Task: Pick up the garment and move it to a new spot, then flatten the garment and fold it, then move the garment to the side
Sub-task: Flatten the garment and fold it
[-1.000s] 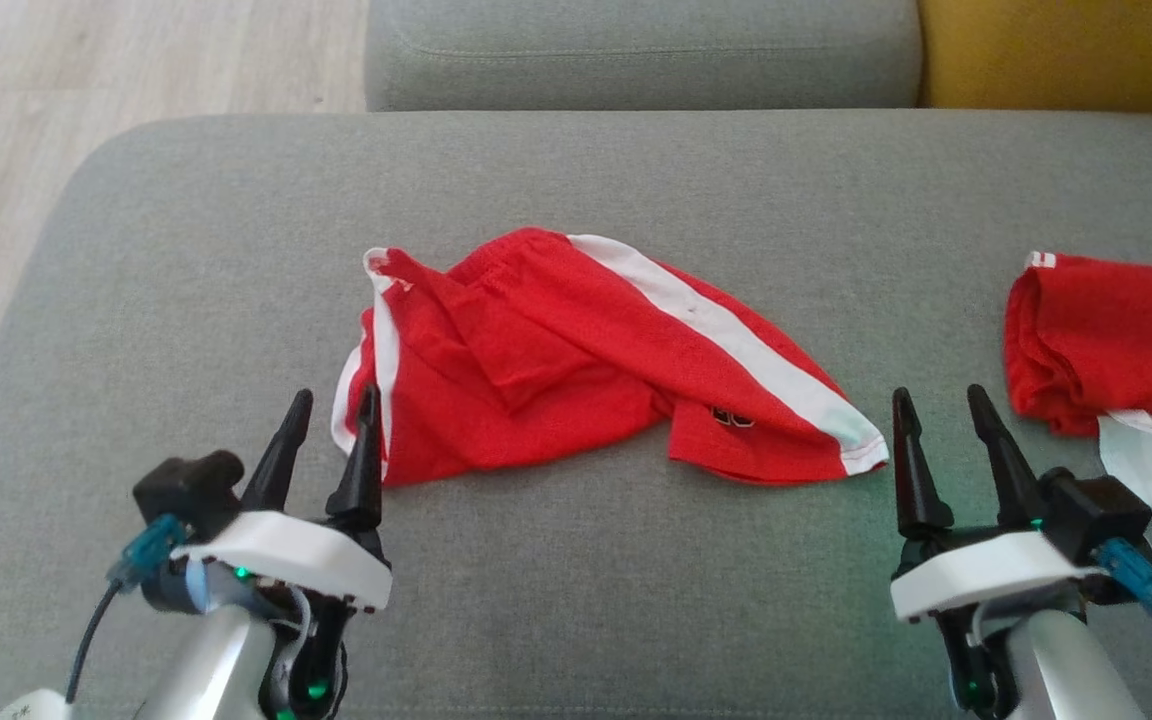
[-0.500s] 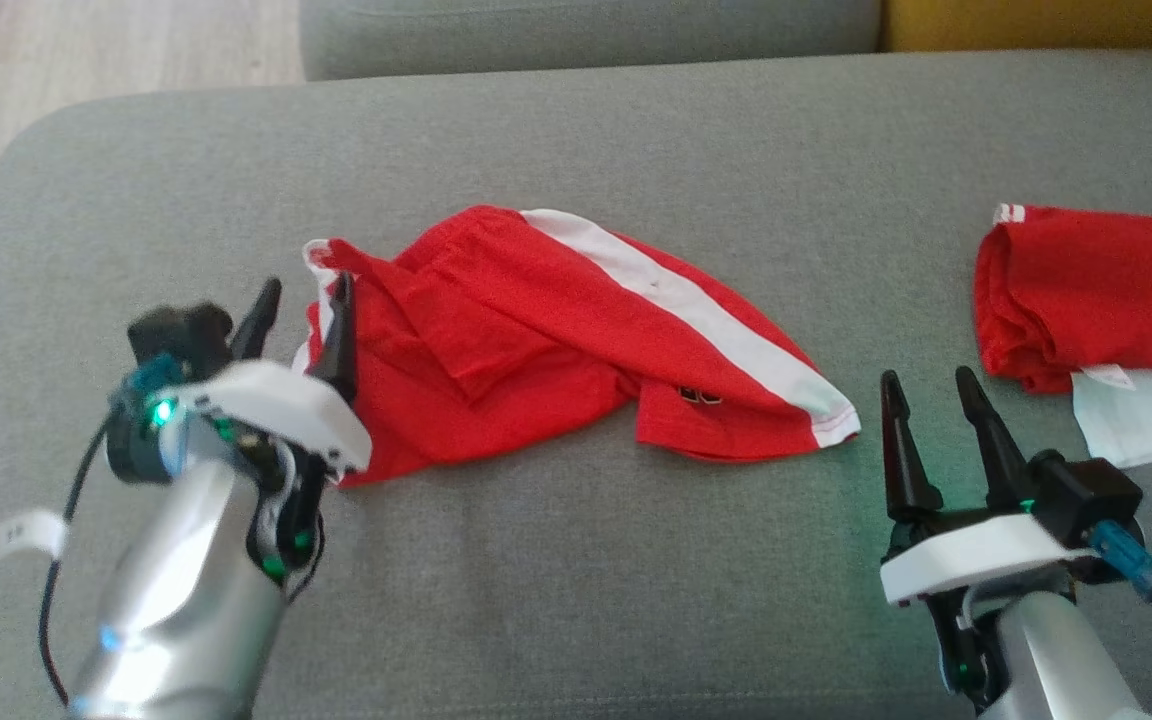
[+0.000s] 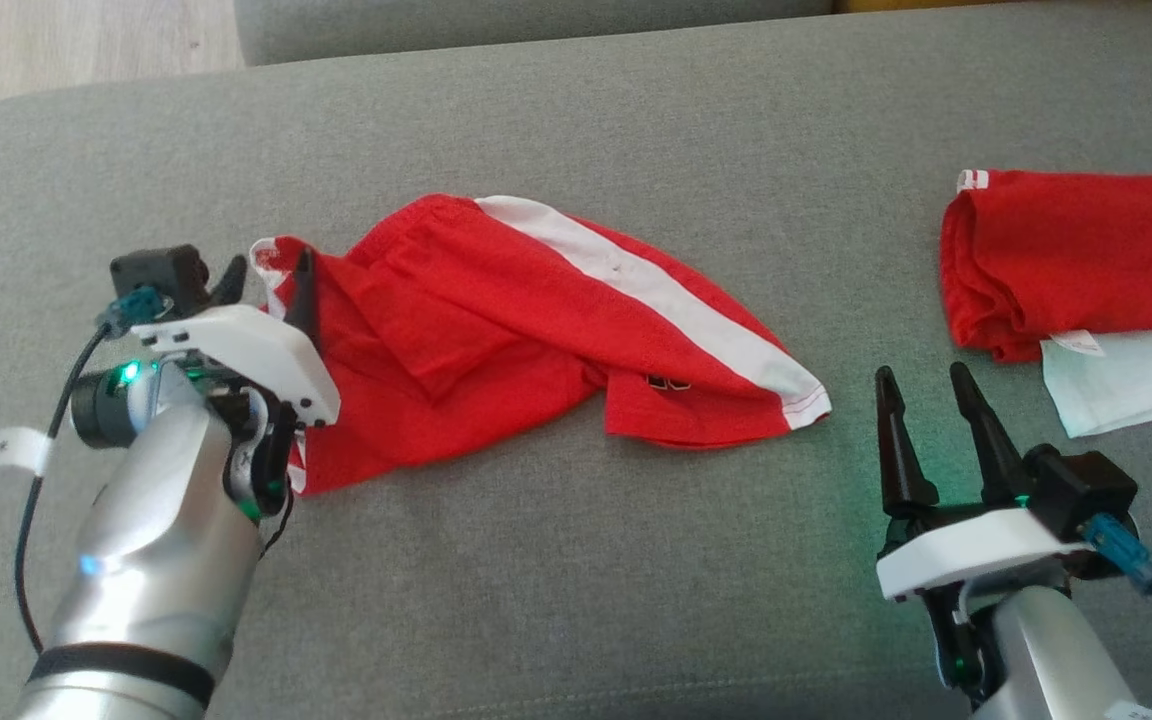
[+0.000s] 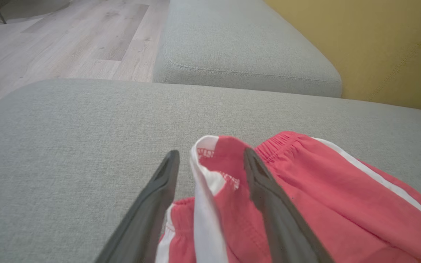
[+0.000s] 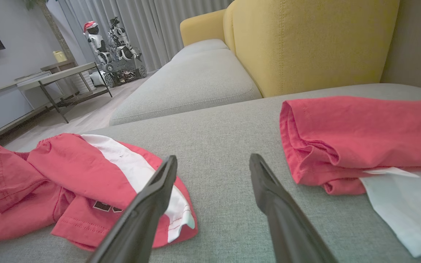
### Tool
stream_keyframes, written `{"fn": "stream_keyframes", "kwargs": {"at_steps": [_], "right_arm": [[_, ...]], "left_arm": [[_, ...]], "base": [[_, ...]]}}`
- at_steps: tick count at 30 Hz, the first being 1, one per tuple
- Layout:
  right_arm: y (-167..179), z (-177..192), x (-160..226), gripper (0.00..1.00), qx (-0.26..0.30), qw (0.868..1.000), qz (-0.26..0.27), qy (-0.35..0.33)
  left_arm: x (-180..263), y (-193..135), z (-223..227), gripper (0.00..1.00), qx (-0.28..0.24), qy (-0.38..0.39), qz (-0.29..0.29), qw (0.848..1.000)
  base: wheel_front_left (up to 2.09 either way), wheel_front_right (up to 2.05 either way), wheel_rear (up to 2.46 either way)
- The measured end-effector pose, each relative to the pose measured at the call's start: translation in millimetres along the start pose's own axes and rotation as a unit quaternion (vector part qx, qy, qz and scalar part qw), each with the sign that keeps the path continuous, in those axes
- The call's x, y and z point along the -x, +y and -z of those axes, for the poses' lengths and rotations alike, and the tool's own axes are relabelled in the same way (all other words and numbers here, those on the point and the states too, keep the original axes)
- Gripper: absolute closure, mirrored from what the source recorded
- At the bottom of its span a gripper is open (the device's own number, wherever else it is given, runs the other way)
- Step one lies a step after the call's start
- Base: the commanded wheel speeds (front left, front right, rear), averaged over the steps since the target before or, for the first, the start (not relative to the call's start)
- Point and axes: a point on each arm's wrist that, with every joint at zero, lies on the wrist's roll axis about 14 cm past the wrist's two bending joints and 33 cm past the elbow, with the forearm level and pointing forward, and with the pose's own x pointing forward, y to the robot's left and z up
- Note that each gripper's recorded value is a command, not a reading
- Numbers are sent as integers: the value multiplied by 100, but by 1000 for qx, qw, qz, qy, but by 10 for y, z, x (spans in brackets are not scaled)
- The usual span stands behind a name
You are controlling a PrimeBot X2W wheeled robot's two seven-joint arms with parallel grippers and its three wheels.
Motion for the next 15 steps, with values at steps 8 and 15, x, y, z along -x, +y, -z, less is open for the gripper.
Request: {"fn": "stream_keyframes", "kwargs": {"at_steps": [8, 15], "right_arm": [[-9, -32, 9, 0, 0, 1000, 2, -5], [16, -109, 11, 0, 1, 1000, -1, -15]], "left_arm": [[16, -248, -79, 100, -26, -18, 50, 998], [182, -882, -451, 100, -58, -84, 135, 986]], "base": [[0, 0, 0], [0, 0, 0]]}}
